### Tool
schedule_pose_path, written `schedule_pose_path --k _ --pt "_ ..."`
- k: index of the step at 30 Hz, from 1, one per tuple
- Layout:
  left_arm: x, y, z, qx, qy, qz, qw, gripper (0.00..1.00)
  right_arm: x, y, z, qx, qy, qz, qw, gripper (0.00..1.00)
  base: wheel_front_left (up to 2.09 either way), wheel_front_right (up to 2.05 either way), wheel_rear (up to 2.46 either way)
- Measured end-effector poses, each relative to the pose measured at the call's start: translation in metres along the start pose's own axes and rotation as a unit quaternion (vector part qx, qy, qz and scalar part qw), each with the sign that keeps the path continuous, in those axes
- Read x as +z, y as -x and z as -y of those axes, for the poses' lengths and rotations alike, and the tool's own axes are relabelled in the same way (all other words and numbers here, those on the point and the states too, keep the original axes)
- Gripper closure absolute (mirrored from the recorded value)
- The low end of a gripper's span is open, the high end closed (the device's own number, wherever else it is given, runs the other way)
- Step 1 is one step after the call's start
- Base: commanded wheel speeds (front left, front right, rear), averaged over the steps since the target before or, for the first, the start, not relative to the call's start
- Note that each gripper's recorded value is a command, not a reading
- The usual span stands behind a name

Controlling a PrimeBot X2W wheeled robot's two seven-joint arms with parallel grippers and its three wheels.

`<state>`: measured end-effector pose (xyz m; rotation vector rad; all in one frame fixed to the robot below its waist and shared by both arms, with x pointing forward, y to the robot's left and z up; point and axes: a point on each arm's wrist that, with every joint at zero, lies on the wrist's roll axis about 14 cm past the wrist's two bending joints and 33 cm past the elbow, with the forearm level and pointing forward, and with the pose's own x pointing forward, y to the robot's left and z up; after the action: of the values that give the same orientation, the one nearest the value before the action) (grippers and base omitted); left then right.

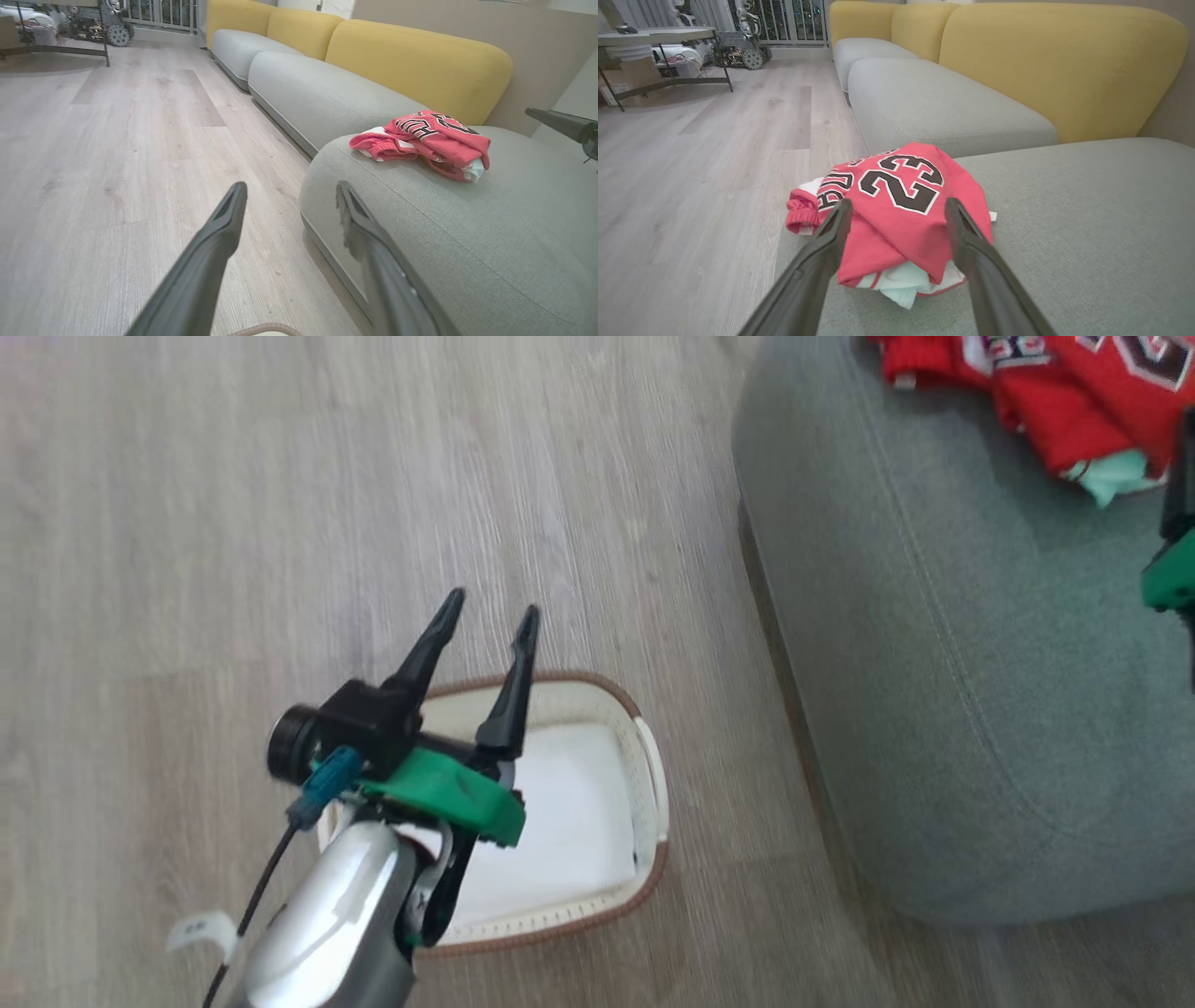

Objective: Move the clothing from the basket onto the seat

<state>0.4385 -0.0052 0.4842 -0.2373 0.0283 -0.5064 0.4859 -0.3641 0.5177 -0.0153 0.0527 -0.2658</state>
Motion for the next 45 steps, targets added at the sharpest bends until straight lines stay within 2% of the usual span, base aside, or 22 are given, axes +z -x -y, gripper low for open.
schedule_pose_path --k 12,16,25,34,45 --pt "0.030 0.057 -0.047 0.124 -0.002 0.036 0.992 0.00 0.024 0.018 -0.070 0.085 -0.029 0.039 0.995 0.00 0.00 0.00 0.00" --pt "0.038 0.090 -0.073 0.187 -0.008 0.047 0.981 0.00 0.024 0.035 -0.121 0.137 -0.056 0.050 0.988 0.00 0.00 0.00 0.00" --pt "0.038 0.141 -0.100 0.258 -0.007 0.051 0.965 0.00 0.028 0.075 -0.178 0.193 -0.081 0.074 0.975 0.00 0.00 0.00 0.00" --pt "0.031 0.173 -0.109 0.290 -0.011 0.042 0.956 0.00 -0.001 0.128 -0.185 0.202 -0.073 0.060 0.975 0.00 0.00 0.00 0.00" --pt "0.023 0.178 -0.106 0.286 -0.013 0.032 0.958 0.00 -0.007 0.158 -0.177 0.201 -0.108 0.059 0.972 0.00 0.00 0.00 0.00"
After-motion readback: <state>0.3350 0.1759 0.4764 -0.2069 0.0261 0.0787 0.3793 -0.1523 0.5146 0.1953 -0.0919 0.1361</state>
